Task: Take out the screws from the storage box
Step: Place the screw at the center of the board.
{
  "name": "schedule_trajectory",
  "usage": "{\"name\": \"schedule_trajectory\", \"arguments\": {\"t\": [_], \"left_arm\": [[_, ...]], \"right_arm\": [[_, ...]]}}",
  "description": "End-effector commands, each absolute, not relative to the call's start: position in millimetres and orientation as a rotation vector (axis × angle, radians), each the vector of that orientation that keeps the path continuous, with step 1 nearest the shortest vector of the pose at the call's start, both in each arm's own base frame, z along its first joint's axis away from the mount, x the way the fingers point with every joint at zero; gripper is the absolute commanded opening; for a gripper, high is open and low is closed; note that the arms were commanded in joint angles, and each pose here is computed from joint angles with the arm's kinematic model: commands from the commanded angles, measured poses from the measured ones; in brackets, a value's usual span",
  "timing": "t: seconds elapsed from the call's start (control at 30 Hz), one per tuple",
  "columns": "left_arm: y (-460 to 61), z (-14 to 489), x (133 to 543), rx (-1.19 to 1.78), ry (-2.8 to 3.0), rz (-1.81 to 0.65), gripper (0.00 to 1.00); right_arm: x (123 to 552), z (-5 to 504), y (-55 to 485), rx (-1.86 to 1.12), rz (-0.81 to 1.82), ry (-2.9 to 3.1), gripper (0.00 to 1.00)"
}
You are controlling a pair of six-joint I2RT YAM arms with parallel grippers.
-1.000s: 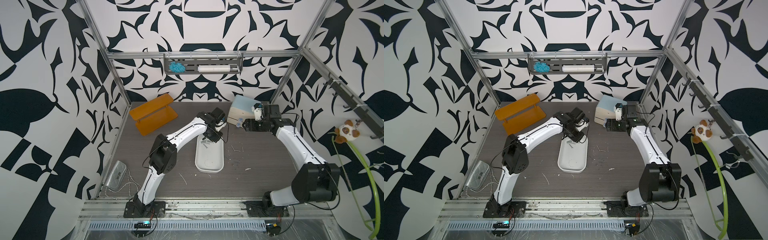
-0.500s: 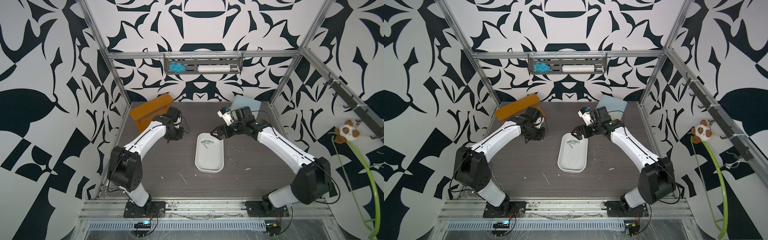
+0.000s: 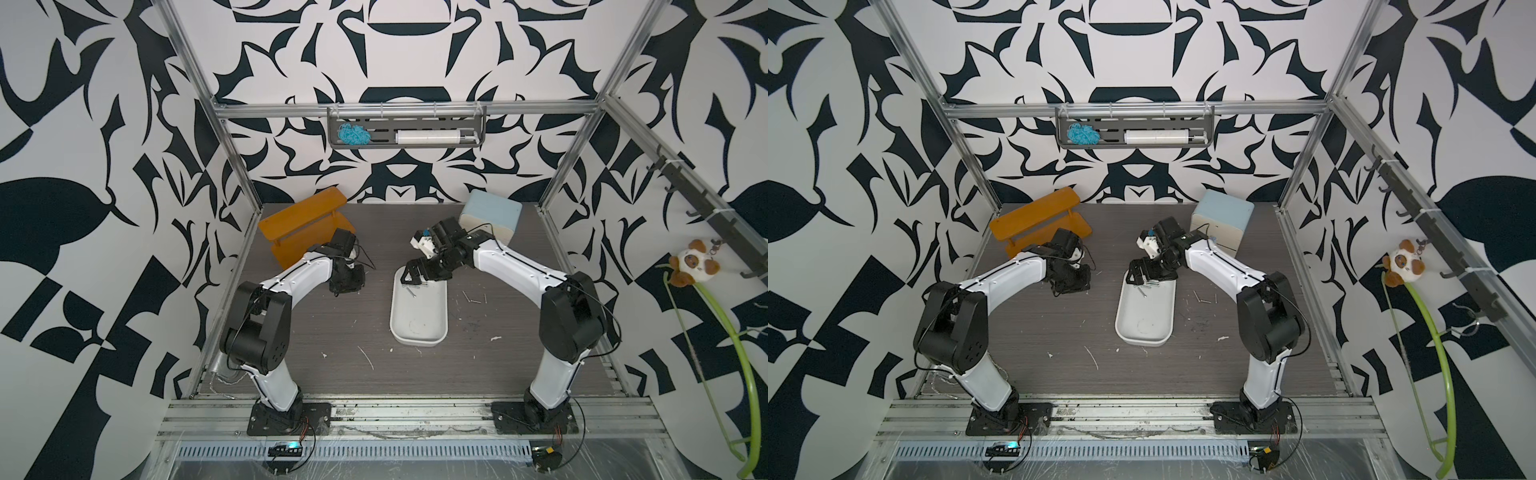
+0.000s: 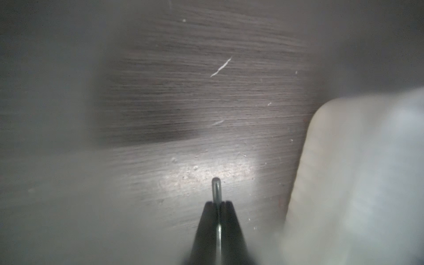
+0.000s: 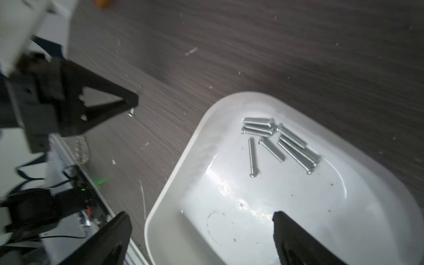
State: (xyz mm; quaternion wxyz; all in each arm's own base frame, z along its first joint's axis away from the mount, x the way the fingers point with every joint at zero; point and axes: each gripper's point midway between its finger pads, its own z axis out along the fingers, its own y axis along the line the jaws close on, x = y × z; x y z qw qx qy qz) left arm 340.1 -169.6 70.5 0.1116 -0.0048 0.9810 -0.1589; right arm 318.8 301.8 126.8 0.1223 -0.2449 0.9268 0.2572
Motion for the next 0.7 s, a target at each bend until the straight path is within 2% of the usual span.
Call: {"name": "schedule_trajectory", "arguments": {"t": [0.0, 0.07, 0.13, 0.23, 0.43, 0.57, 0.6, 0.67], "left_arm": [[-168.5, 55.9, 339.7, -0.025, 2.929, -0.492, 0.00], [-165.6, 51.7, 339.8, -0.050, 2.948, -0.514, 0.00], [-163.2, 47.0, 339.4, -0.070, 2.960, -0.516, 0.10], [-160.7, 41.2, 338.4, -0.078, 2.991, -0.492, 0.13], [-153.3, 27.9, 336.0, -0.097, 3.031, -0.420, 0.11], [-151.5, 30.8, 339.1, -0.095, 3.012, -0.403, 0.15], [-151.8, 32.1, 339.4, -0.093, 3.006, -0.408, 0.17], [-151.5, 33.3, 339.8, -0.092, 3.001, -0.406, 0.27]], "right_arm": [[315.0, 115.8, 297.9, -0.857, 0.384, 2.709, 0.96], [313.8, 96.7, 295.3, -0.887, 0.260, 2.744, 0.82], [313.9, 85.1, 297.7, -0.899, 0.221, 2.760, 0.71], [320.2, 76.1, 296.5, -0.881, 0.160, 2.766, 0.64], [333.9, 68.4, 293.3, -0.862, 0.070, 2.747, 0.61], [338.0, 61.6, 295.3, -0.863, 0.056, 2.749, 0.59], [339.9, 60.8, 295.6, -0.860, 0.050, 2.744, 0.58], [341.9, 58.1, 296.9, -0.861, 0.047, 2.740, 0.56]]}}
